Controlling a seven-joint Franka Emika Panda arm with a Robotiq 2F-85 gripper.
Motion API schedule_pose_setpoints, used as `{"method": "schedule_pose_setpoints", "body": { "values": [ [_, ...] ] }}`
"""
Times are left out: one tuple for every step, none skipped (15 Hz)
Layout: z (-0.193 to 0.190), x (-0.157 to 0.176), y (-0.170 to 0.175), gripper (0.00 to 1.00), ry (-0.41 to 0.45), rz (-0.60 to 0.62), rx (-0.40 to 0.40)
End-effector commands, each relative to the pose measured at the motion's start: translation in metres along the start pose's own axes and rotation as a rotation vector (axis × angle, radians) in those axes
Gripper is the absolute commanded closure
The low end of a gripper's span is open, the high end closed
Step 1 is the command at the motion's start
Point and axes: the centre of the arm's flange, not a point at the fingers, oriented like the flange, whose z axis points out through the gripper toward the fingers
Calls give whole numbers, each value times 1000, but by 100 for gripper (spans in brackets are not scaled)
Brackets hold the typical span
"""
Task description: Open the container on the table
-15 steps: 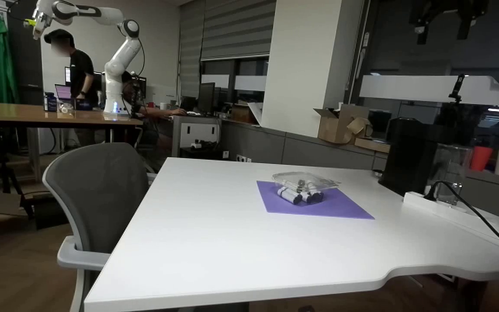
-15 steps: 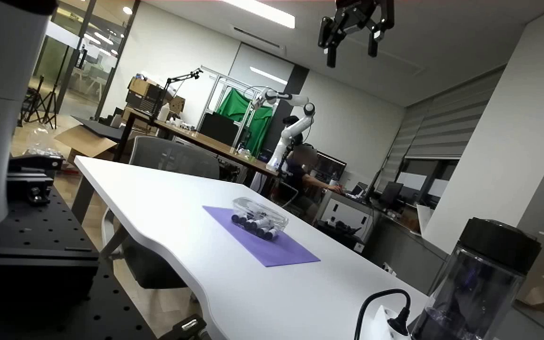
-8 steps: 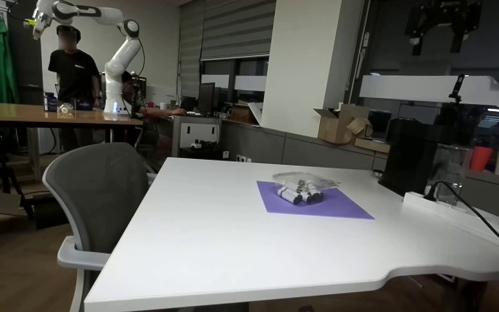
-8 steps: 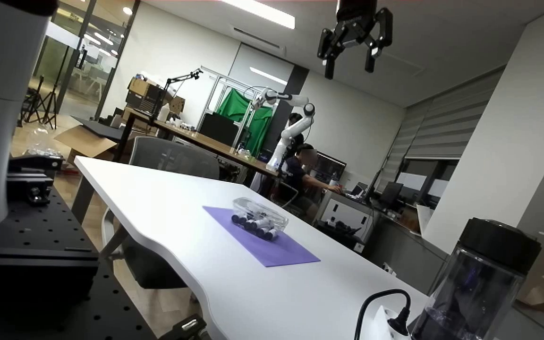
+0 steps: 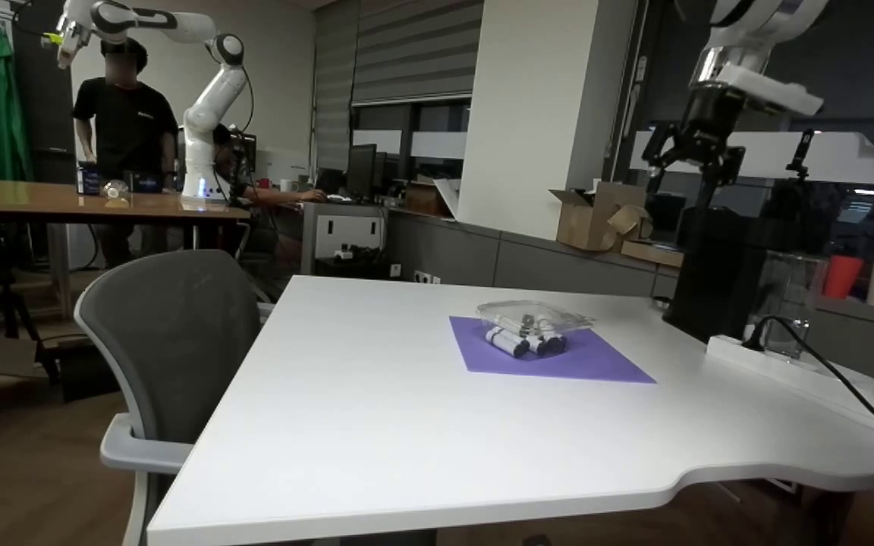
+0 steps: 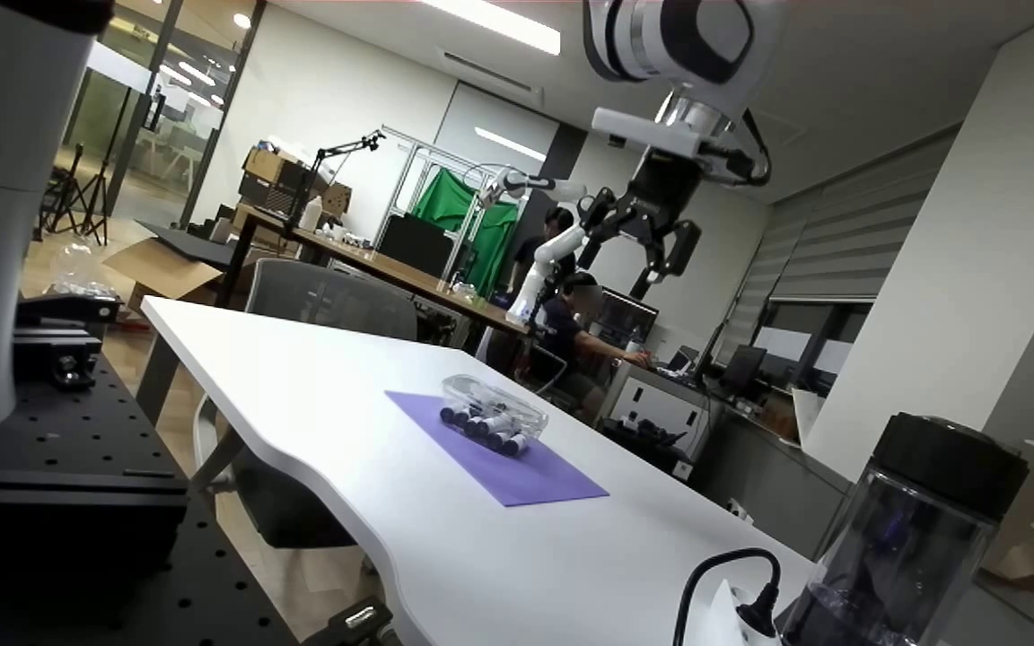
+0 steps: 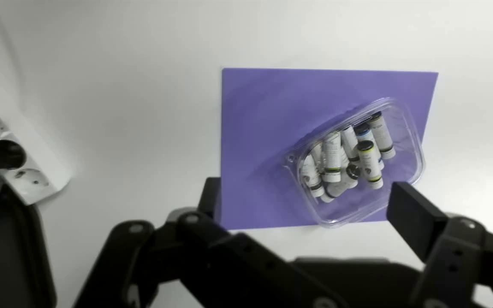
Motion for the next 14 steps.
{"method": "schedule_pose_setpoints", "body": {
  "values": [
    [52,58,-9,0,-122,7,76],
    [39,20,-6,0,-63,-8,55],
    [56,28,-9,0,-95,-12,61],
    [67,34,-11,0,-112,-15,64],
    [72,39,-12,0,-120,-16,66],
    [73,41,-11,0,-122,-16,67],
    [71,42,-11,0,-120,-17,67],
    [68,42,-11,0,-120,-17,69],
    [67,43,-11,0,-120,-17,70],
    [66,43,-11,0,-119,-17,70],
    [66,43,-11,0,-119,-17,70],
    [69,50,-8,0,-173,-50,108],
    [75,56,-3,0,-208,-73,143],
    [80,58,0,0,-227,-101,172]
  ]
}}
